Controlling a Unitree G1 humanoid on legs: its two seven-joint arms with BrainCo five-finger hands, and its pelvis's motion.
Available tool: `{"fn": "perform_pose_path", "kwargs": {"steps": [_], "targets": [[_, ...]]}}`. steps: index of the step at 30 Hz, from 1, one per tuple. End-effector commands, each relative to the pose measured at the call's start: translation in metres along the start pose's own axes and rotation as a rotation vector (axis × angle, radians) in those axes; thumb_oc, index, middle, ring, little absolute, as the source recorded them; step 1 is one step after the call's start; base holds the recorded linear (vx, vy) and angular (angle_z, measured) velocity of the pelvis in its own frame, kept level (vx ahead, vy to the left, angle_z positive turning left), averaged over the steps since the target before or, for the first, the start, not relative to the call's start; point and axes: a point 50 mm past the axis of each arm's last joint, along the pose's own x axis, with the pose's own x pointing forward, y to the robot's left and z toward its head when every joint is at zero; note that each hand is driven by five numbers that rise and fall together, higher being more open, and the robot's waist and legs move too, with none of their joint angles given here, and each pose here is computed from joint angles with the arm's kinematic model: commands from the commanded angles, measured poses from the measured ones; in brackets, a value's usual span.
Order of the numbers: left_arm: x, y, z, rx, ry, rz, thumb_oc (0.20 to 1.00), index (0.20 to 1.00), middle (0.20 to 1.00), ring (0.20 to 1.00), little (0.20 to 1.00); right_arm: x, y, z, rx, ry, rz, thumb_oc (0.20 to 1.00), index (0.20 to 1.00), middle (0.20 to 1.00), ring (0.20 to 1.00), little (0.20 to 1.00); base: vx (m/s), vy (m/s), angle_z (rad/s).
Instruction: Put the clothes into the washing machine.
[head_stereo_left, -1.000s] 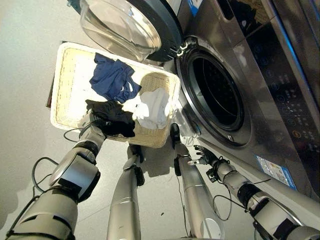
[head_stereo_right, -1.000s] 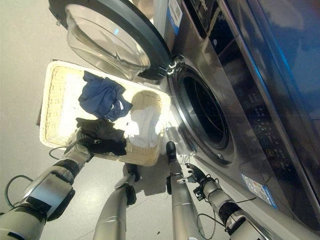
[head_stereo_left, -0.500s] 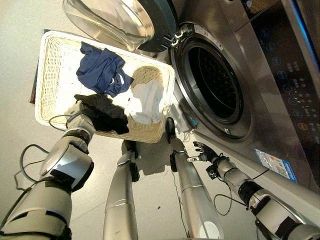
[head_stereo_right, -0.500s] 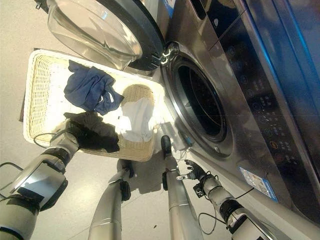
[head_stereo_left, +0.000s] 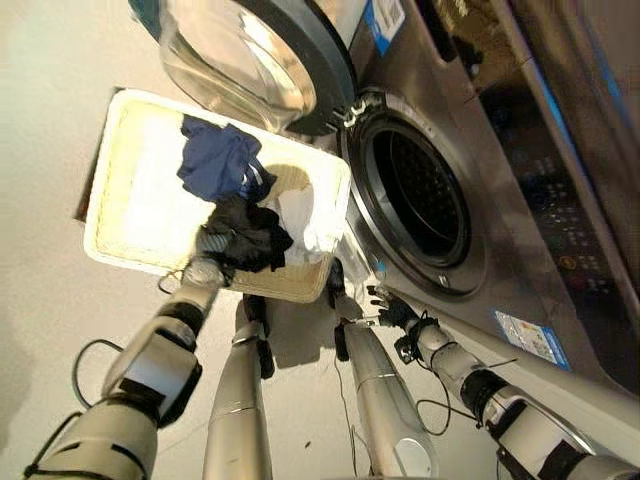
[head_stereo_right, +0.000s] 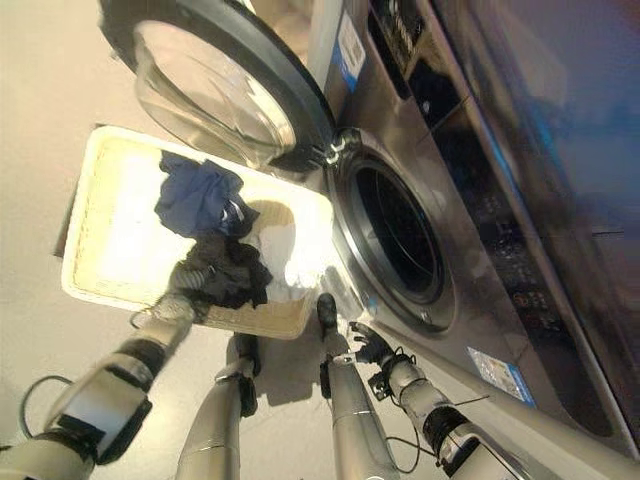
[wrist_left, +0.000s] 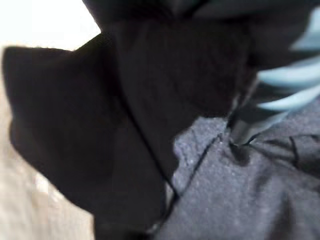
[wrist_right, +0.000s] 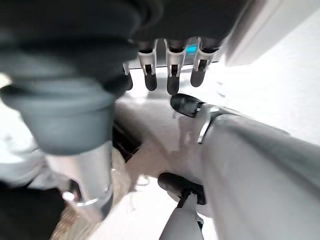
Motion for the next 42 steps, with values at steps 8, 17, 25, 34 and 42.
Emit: {"fn": "perform_pose_path", "kwargs": {"steps": [8,17,25,34,42], "targets": [[-0.007,0.026,-0.035,-0.055,0.074,0.185,0.200,0.200,0.200,0.200,0.200,-0.020,-0.029,-0.023,0.071,-0.005,-0.092,1.000,1.000,1.000,1.000,1.000,-0.02,-0.062,0.11],[-0.042,0.005,-0.069,-0.210,0.069,0.164,0.200,0.200,0.200,0.200,0.200,-0.035,-0.036,-0.027,0.119,-0.065,-0.134,1.000,1.000,1.000,1.000,1.000,-0.03,-0.059,0.27],[-0.071,-0.041,-0.043,-0.392,-0.113,-0.229,0.200,0.200,0.200,0.200,0.200,-0.036,-0.016,0.020,0.049,-0.268,-0.079,1.000,1.000,1.000,1.000,1.000,0.00,-0.026,0.16],[-0.099,-0.066,0.004,-0.687,-0.354,-0.803,0.200,0.200,0.200,0.200,0.200,-0.036,-0.002,0.060,-0.187,-0.420,0.035,1.000,1.000,1.000,1.000,1.000,0.00,0.001,0.01],[-0.106,-0.071,0.029,-0.665,-0.423,-1.051,0.200,0.200,0.200,0.200,0.200,-0.034,0.009,0.074,-0.378,-0.418,0.187,1.000,1.000,1.000,1.000,1.000,0.02,-0.034,0.10]]}}
